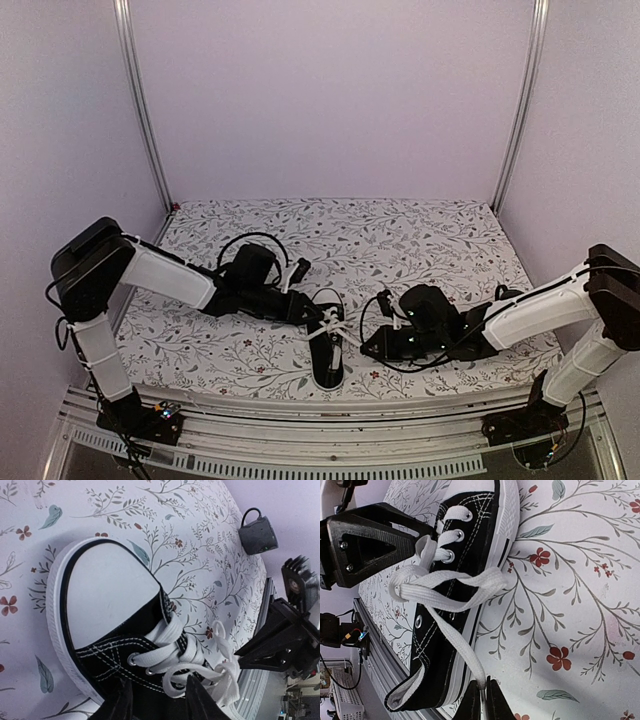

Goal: Tie the shoes

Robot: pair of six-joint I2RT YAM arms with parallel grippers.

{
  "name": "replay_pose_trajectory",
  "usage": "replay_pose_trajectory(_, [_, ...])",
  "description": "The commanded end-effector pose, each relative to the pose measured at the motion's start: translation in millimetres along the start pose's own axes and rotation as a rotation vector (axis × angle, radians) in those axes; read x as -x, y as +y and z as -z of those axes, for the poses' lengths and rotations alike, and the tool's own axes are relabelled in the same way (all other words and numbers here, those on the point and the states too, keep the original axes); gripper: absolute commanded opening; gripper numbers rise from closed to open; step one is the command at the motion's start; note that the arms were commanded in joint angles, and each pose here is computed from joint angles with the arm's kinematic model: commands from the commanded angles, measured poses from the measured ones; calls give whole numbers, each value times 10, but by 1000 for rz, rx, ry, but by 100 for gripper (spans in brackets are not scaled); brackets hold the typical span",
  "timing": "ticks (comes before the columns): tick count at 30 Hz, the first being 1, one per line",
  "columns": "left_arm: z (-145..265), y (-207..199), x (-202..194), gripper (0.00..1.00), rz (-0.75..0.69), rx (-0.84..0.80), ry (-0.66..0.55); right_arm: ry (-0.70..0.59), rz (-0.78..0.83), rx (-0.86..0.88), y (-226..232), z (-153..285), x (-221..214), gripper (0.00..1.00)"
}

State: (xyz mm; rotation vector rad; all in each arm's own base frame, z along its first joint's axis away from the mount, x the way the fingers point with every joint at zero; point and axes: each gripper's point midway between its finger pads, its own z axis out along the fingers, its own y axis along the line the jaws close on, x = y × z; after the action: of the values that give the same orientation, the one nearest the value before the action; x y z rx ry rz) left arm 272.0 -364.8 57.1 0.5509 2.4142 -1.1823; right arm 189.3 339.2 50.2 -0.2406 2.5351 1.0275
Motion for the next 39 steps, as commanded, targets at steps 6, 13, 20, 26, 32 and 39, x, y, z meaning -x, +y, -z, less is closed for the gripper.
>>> replay_pose_trajectory(6, [-112,-33,-22,36,24,-31,18,-30,-11,9,-1,85,28,26])
replay_pose_trajectory(13, [-125,-92,-64,34,21,-58,28,-106,-67,101,22,251,206,60])
replay_pose_trajectory(20, [-92,-196,-56,19,22,-97,9,-172,-146,162,50,258,578,66])
replay_pose_trajectory(26, [-41,-236,-66,0,30,-113,-10,-172,-216,161,11,71,711,62])
replay_pose_trajectory(32, [-19,-231,-118,0,35,-111,-14,-144,-249,224,99,-107,737,61])
replay_pose_trajectory(39, [7,-244,-126,0,33,-107,-25,-100,-268,269,176,-288,731,59])
